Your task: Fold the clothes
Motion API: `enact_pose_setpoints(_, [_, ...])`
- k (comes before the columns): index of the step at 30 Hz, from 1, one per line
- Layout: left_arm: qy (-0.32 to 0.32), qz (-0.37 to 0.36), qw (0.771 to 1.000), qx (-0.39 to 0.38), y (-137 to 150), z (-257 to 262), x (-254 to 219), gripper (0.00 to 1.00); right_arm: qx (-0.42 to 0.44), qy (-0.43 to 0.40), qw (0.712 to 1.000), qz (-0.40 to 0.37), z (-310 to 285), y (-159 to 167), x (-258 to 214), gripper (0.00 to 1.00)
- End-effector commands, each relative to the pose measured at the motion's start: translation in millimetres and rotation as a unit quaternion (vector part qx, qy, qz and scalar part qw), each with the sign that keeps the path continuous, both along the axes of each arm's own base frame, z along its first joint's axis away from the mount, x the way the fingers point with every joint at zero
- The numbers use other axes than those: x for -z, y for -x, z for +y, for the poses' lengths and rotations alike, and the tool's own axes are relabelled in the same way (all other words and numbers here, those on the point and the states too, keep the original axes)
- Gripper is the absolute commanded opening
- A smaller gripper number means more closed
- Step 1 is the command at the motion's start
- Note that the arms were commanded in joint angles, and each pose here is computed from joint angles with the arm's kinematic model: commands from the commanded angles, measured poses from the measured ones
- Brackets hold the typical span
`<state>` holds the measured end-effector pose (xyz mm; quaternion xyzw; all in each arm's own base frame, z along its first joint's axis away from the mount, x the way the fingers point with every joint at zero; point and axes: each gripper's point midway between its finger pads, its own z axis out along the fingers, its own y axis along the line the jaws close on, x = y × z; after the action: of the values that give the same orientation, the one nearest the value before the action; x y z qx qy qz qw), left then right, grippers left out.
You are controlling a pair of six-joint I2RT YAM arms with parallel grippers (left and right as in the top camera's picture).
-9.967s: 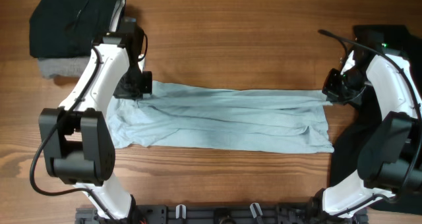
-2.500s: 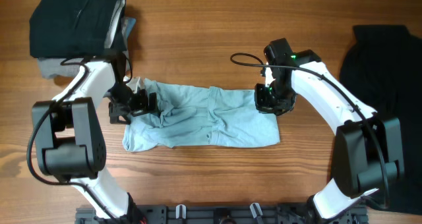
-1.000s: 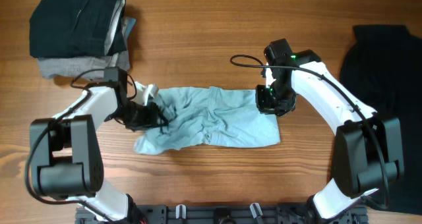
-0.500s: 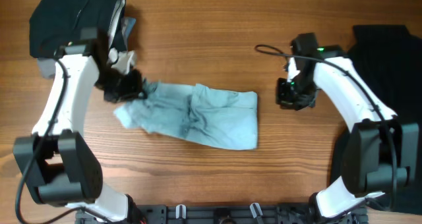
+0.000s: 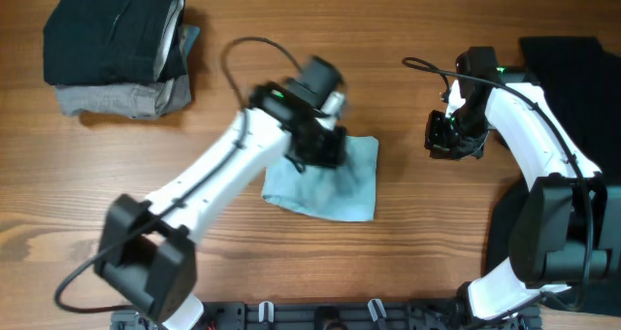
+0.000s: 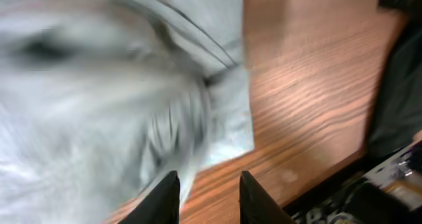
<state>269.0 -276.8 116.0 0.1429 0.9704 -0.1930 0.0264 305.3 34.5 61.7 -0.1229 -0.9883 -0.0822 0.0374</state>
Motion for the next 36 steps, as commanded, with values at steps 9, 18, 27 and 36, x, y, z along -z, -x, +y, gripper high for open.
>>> enact_pose_setpoints(9, [-0.060, -0.013, 0.998, -0.015, -3, -14, 27, 0.51, -0.055, -0.038, 0.997, -0.035, 12, -8, -14, 0.10])
enact_pose_setpoints(18, [-0.064, -0.049, 0.983, -0.163, -52, 115, -72, 0.38, -0.283, -0.234, 0.921, -0.133, 140, -4, -45, 0.30])
enact_pose_setpoints(27, [-0.058, -0.069, 0.947, -0.308, -69, 220, -102, 0.42, -0.365, -0.036, 0.915, -0.166, 194, -7, -2, 0.72])
enact_pose_setpoints(36, [-0.063, -0.073, 0.952, -0.290, -68, 220, -102, 0.50, -0.372, -0.068, 0.914, -0.150, 206, -2, 13, 0.28])
